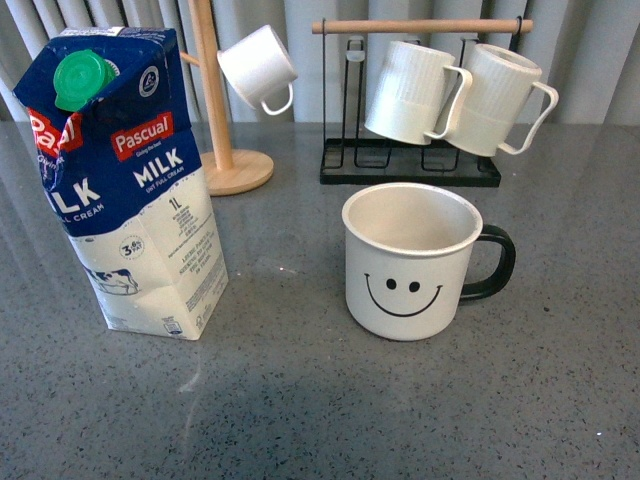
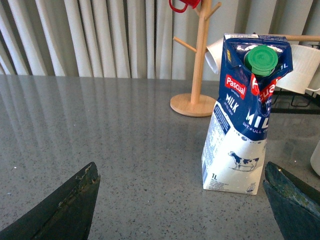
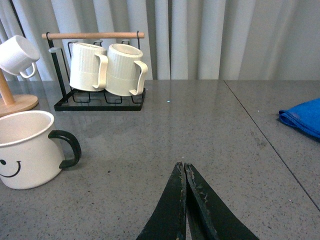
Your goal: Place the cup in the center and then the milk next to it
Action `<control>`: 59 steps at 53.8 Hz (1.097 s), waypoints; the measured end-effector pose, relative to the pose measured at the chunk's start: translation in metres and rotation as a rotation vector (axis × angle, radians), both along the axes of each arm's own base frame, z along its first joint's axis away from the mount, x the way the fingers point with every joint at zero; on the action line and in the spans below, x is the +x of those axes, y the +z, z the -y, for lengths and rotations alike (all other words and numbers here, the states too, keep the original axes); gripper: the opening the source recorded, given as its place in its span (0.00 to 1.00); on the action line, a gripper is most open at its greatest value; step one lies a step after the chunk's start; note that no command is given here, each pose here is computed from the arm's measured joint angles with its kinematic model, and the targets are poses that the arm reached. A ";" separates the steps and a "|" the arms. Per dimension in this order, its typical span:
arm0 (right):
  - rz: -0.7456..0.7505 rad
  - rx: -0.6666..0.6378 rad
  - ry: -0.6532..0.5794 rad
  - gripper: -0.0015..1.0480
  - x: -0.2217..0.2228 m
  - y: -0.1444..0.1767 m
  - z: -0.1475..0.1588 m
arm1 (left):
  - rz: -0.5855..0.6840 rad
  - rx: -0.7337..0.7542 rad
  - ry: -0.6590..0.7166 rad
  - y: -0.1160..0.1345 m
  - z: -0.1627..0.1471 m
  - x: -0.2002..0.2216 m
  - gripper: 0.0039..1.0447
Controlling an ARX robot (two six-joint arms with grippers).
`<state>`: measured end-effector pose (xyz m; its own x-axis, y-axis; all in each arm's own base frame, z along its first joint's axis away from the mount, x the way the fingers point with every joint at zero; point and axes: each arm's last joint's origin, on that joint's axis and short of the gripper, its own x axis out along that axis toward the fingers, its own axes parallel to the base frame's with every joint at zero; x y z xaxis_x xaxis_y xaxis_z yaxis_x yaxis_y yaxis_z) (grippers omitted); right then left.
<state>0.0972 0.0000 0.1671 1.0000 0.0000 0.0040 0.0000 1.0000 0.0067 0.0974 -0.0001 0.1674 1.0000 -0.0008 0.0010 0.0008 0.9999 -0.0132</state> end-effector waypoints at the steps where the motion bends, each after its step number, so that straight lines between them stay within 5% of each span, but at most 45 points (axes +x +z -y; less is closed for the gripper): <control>1: 0.000 0.000 0.000 0.02 0.000 0.000 0.000 | 0.000 0.000 0.000 0.000 0.000 0.000 0.94; 10: 0.000 -0.001 0.000 0.03 0.000 0.000 0.000 | 0.000 0.000 0.000 0.000 0.000 0.000 0.94; 21: 0.000 0.000 0.000 0.36 0.000 0.000 0.000 | 0.000 0.000 0.000 0.000 0.000 0.000 0.94; 37: 0.000 0.000 0.000 0.96 0.000 0.000 0.000 | 0.000 0.000 0.000 0.000 0.000 0.000 0.94; 59: 0.000 0.000 0.000 0.94 0.000 0.000 0.000 | 0.000 0.000 0.000 0.000 0.000 0.000 0.94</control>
<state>0.0972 0.0000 0.1671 1.0000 0.0000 0.0040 0.0000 1.0000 0.0063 0.0974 -0.0001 0.1675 1.0000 -0.0008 0.0013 0.0008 0.9999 -0.0132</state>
